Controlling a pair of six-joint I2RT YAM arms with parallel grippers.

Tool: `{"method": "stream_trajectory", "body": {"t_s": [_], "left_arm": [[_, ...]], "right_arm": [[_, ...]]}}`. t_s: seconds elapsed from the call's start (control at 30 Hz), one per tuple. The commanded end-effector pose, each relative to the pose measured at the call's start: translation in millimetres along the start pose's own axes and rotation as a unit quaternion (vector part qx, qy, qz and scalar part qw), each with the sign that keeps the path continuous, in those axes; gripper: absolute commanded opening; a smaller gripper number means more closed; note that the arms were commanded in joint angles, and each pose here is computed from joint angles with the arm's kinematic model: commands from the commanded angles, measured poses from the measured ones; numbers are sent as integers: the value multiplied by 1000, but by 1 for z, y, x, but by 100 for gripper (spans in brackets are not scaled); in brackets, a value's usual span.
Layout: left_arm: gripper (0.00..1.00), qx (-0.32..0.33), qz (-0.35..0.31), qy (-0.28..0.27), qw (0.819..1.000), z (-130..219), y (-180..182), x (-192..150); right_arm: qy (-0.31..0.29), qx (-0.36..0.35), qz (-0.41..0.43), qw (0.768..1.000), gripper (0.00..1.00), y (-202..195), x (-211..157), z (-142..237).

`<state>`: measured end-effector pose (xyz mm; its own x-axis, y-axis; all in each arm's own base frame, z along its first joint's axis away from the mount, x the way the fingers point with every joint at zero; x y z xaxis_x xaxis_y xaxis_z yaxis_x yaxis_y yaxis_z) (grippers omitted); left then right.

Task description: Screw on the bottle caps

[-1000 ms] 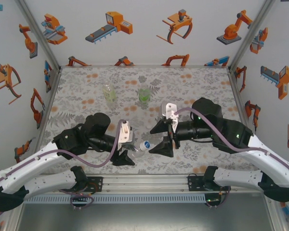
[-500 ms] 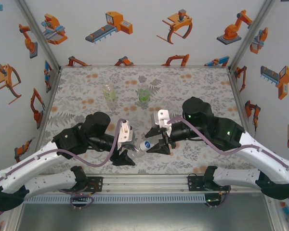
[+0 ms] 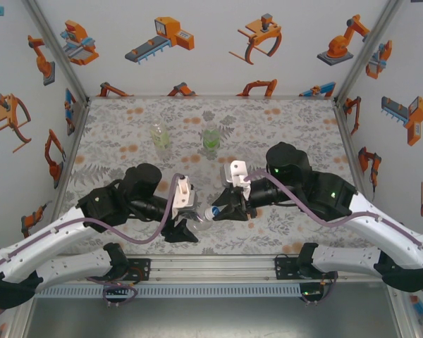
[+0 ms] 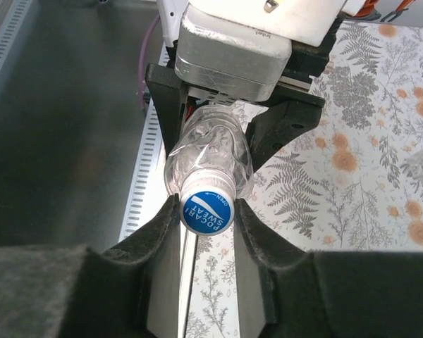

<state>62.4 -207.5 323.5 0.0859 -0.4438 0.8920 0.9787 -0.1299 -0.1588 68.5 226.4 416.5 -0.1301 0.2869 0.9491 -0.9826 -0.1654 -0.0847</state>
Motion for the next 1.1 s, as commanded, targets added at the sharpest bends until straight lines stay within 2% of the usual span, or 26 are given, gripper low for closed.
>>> {"method": "stream_trajectory", "body": {"t_s": [0.0, 0.13, 0.17, 0.27, 0.37, 0.5, 0.53, 0.6, 0.73, 0.77, 0.83, 0.9, 1.07], "left_arm": [[0, -2, -17, -25, 1000, 7, -6, 10], [0, 35, -17, -21, 999, 8, 0, 8], [0, 49, -16, -18, 998, 8, 3, 7], [0, 90, -17, -11, 996, 6, 11, 4], [0, 114, -22, -4, 993, 4, 17, 5], [0, 124, -25, -2, 992, -1, 23, 7], [0, 123, -26, -1, 992, -2, 24, 7], [0, 123, -26, 0, 992, -4, 25, 8], [0, 119, -26, 3, 993, -4, 25, 9], [0, 119, -26, 3, 993, -4, 25, 9], [0, 115, -27, 2, 993, -4, 24, 9], [0, 109, -27, 1, 994, -2, 22, 9], [0, 79, -26, -7, 997, 2, 12, 8]], "right_arm": [[-5, -31, -32, 999, 19, -7, -1, -3], [-8, -104, -158, 982, 0, -23, -5, -8], [-10, -124, -198, 972, 0, -27, -7, -9], [-12, -185, -349, 919, 0, -41, -16, -15], [0, -245, -509, 825, 0, -51, -30, -19], [13, -327, -657, 679, 0, -51, -53, -13], [9, -335, -679, 653, 0, -50, -59, -12], [-5, -337, -691, 639, 0, -50, -62, -12], [-8, -338, -693, 637, 0, -51, -60, -12], [-7, -335, -692, 639, 4, -51, -60, -13], [-9, -334, -680, 652, 20, -51, -56, -11], [-13, -336, -649, 682, 38, -51, -50, -6], [-42, -309, -523, 793, 54, -47, -20, 12]]}}
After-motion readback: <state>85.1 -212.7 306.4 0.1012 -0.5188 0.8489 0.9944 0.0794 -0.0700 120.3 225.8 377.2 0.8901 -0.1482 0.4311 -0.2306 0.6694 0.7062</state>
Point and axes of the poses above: each hand's point on the last joint's axis, 136 mm out from that joint toward the fingers, its own z axis back along the fingers, its own y axis along the line the jaws close on, x = y × z, the point moved 9 cm from there along z, back along the fingers, and after that the axes turned 3 degrees about z, right-handed, at the moved point
